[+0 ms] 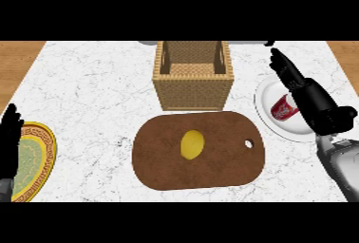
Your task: Pick the lemon from the cutting board and place it in the basket
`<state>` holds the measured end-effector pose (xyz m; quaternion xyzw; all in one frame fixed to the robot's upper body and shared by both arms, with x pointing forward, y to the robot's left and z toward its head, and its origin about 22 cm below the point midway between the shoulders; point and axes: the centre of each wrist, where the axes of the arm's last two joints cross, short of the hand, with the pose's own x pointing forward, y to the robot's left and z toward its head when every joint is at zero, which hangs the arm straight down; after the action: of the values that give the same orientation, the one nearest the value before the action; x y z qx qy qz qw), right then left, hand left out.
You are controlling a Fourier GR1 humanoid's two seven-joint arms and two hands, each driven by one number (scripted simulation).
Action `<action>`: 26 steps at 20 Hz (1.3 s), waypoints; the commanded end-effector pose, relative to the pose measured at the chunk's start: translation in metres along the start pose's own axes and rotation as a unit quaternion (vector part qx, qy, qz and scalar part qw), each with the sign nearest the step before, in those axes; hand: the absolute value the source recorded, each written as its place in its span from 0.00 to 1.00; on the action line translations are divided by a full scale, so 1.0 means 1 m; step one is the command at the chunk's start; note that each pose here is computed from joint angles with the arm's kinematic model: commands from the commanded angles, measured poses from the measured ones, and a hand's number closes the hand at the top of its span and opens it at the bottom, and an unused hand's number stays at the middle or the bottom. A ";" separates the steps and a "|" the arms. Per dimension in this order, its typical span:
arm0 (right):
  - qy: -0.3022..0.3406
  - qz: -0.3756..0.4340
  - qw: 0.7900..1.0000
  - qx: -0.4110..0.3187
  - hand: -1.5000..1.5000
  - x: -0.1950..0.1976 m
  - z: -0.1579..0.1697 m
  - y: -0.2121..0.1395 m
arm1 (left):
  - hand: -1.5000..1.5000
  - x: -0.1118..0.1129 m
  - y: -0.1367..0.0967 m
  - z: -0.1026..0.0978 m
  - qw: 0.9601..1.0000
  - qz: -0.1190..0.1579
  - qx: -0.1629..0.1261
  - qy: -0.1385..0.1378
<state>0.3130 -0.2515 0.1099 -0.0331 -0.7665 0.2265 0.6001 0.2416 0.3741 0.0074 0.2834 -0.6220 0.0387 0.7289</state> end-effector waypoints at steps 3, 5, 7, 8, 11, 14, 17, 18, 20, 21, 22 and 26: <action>-0.053 -0.150 0.983 -0.090 1.00 -0.043 0.022 0.032 | 0.50 0.030 -0.016 -0.007 0.997 -0.006 -0.076 -0.023; -0.080 -0.237 0.958 -0.137 1.00 -0.054 0.028 0.061 | 0.50 0.032 -0.051 0.005 0.992 0.003 -0.120 -0.039; -0.286 -0.148 0.944 -0.077 1.00 -0.004 0.008 0.065 | 0.50 0.026 -0.059 0.010 0.986 0.008 -0.167 -0.014; -0.295 -0.237 0.921 -0.098 1.00 -0.006 0.010 0.099 | 0.50 0.029 -0.068 0.012 0.983 0.013 -0.180 -0.017; -0.327 -0.183 0.915 -0.151 0.00 0.001 0.015 0.156 | 0.50 0.043 -0.077 0.004 0.981 0.007 -0.194 -0.018; -0.276 -0.120 0.923 -0.241 0.00 -0.010 0.034 0.180 | 0.50 0.056 -0.081 -0.002 0.979 -0.003 -0.205 -0.017; -0.159 -0.021 0.948 -0.276 0.00 -0.031 0.047 0.180 | 0.50 0.035 -0.075 0.004 0.980 -0.001 -0.201 0.007; -0.140 0.024 0.952 -0.271 0.00 -0.041 0.054 0.174 | 0.50 0.049 -0.083 0.004 0.981 -0.002 -0.196 -0.007; -0.090 0.097 0.958 -0.255 0.00 -0.061 0.072 0.151 | 0.50 0.047 -0.073 -0.001 0.982 0.001 -0.186 -0.007; -0.064 0.132 0.959 -0.245 0.00 -0.071 0.080 0.138 | 0.50 0.040 -0.075 0.001 0.983 -0.004 -0.186 0.000; -0.043 0.156 0.962 -0.220 0.00 -0.074 0.089 0.127 | 0.50 0.044 -0.077 0.002 0.983 0.000 -0.182 0.005; 0.042 0.213 0.972 -0.088 0.00 -0.079 0.121 0.114 | 0.50 0.044 -0.078 0.006 0.981 -0.006 -0.193 0.002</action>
<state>0.2147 -0.1851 -0.0236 -0.2329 -0.7992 0.1800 0.5241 0.2804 0.2971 0.0206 0.1431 -0.6164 -0.0827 0.7699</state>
